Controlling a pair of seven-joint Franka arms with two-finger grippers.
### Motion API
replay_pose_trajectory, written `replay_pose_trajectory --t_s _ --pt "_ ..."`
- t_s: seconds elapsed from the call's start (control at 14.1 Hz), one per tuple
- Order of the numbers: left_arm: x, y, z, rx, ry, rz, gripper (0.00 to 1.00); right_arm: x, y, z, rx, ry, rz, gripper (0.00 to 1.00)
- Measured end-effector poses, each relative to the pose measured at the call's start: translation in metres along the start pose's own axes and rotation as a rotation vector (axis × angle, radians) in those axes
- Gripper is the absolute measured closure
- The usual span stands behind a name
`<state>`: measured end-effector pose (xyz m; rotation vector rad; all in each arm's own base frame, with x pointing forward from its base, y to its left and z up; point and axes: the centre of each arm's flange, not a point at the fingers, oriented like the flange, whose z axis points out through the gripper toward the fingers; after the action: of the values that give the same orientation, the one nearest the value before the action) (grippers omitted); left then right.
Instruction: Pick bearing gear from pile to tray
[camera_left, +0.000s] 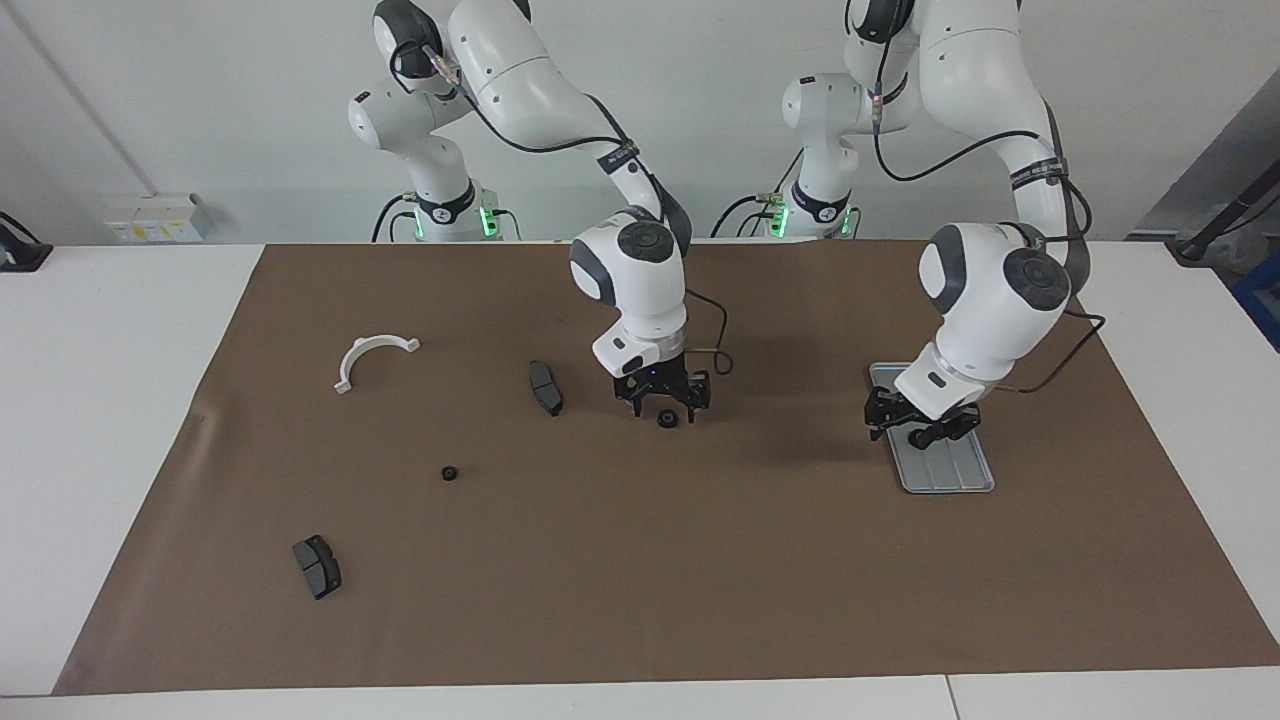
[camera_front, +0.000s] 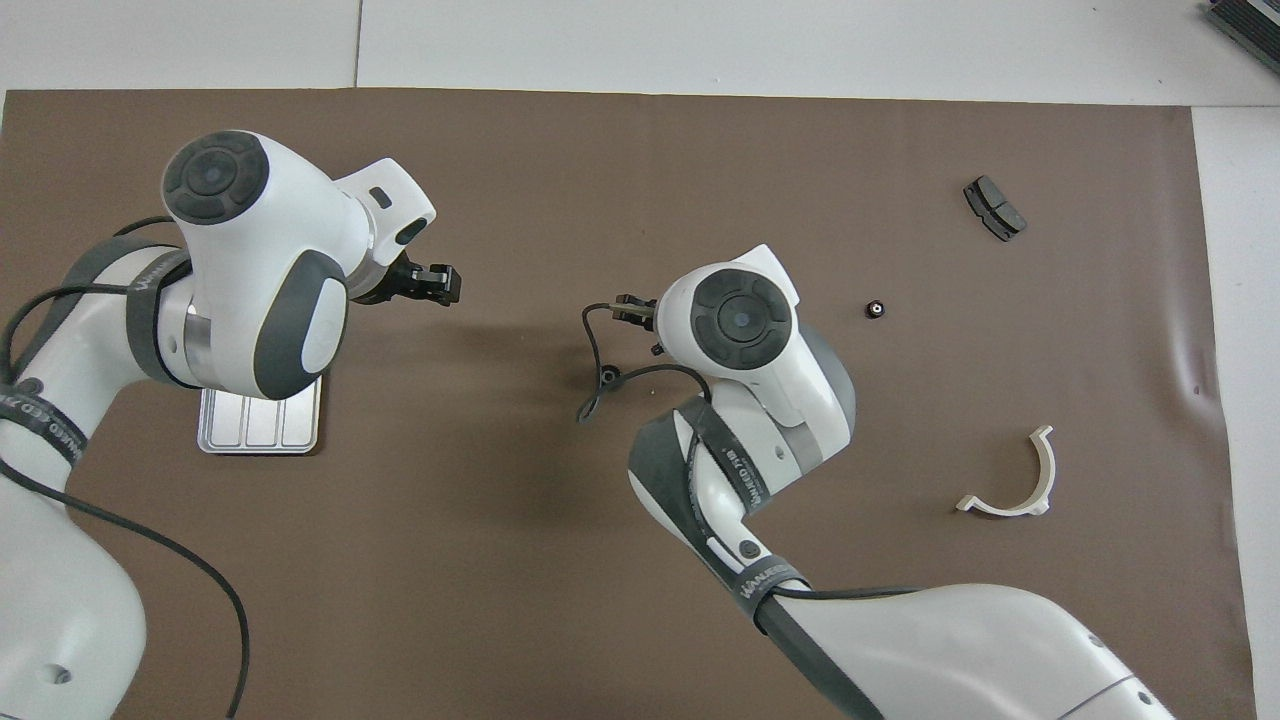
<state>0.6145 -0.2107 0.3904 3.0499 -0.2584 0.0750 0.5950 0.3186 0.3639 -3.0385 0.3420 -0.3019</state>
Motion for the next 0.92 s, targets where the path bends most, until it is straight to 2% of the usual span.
replay_pose_trajectory --t_s 0.21,0.43,0.64,0.92 --pt "-0.010 0.068 0.002 -0.011 0.011 -0.004 0.32 0.043 0.059 -0.021 -0.027 -0.004 -0.074 0.00" --pt "-0.023 0.125 0.015 -0.015 -0.004 0.003 0.36 0.074 0.111 -0.021 -0.046 -0.006 -0.163 0.00" --pt "-0.035 0.157 0.039 0.020 -0.026 0.047 0.38 0.097 0.162 -0.016 -0.065 -0.016 -0.225 0.00" --pt "-0.040 0.182 0.055 0.028 -0.037 0.048 0.41 0.112 0.205 0.002 -0.071 -0.035 -0.311 0.00"
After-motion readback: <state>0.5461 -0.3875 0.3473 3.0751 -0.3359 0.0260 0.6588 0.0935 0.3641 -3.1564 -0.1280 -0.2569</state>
